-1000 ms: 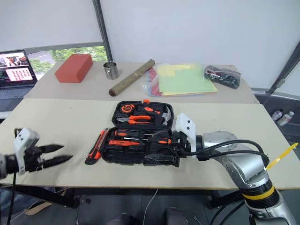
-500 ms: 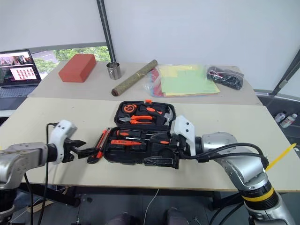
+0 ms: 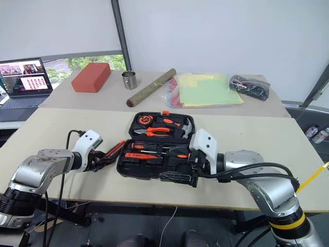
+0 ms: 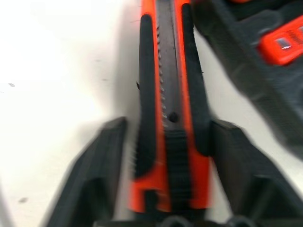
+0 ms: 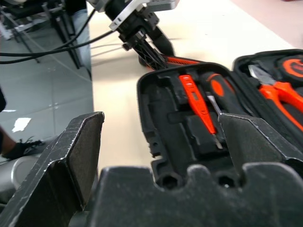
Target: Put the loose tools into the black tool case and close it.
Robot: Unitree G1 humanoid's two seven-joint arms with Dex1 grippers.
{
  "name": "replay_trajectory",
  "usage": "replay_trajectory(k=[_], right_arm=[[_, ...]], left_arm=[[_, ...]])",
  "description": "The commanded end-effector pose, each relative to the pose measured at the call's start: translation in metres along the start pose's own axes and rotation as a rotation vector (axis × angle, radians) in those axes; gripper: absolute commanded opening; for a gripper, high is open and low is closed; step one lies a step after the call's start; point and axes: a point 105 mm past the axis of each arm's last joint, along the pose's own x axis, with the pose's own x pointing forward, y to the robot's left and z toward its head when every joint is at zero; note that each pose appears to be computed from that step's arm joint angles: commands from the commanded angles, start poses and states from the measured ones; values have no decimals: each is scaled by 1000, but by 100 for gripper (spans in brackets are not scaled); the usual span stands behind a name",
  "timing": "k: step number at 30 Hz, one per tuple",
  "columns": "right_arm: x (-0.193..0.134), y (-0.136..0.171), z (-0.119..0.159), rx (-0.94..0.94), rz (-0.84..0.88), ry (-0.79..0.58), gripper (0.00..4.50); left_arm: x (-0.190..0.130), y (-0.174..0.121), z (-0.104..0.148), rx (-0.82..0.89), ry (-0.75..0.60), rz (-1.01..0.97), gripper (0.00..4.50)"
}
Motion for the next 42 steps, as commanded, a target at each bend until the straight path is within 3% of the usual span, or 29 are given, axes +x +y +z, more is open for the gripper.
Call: replay_trajectory(k=[1, 3, 5, 9, 12, 15, 20, 26, 32, 34, 35, 39, 42], right_arm=[[-9, 6, 8, -9, 4, -14, 450], [-13, 11, 7, 20, 22, -8, 450], [-15, 15, 6, 28, 30, 0, 450], [-19, 14, 3, 15, 3, 20, 450], [-22, 15, 1, 13, -20, 29, 450], [-23, 16, 0, 16, -41, 31, 450], [-23, 19, -2, 22, -94, 21, 450], [-25, 20, -4, 31, -139, 21, 450], [-26, 19, -5, 34, -160, 22, 450], [-25, 19, -6, 35, -162, 23, 450], [-25, 19, -6, 36, -163, 24, 450], [-26, 19, -9, 42, -159, 34, 450], [-26, 18, -10, 42, -156, 38, 450]], left_arm=[[-14, 38, 19, 35, -87, 81, 177], [-24, 54, 46, 113, -164, 83, 177], [-30, 44, 74, 228, -248, -16, 177], [-44, -16, 104, 457, -359, -414, 177], [-50, -56, 90, 614, -272, -701, 177], [-40, -76, 80, 736, -198, -815, 177], [-12, -88, 69, 855, -73, -868, 177], [0, -91, 63, 884, -14, -882, 177], [10, -94, 71, 831, -31, -889, 177], [5, -100, 73, 812, -60, -932, 277], [1, -102, 75, 786, -66, -951, 292], [-8, -99, 88, 732, -120, -944, 435], [-8, -92, 93, 721, -148, -918, 443]])
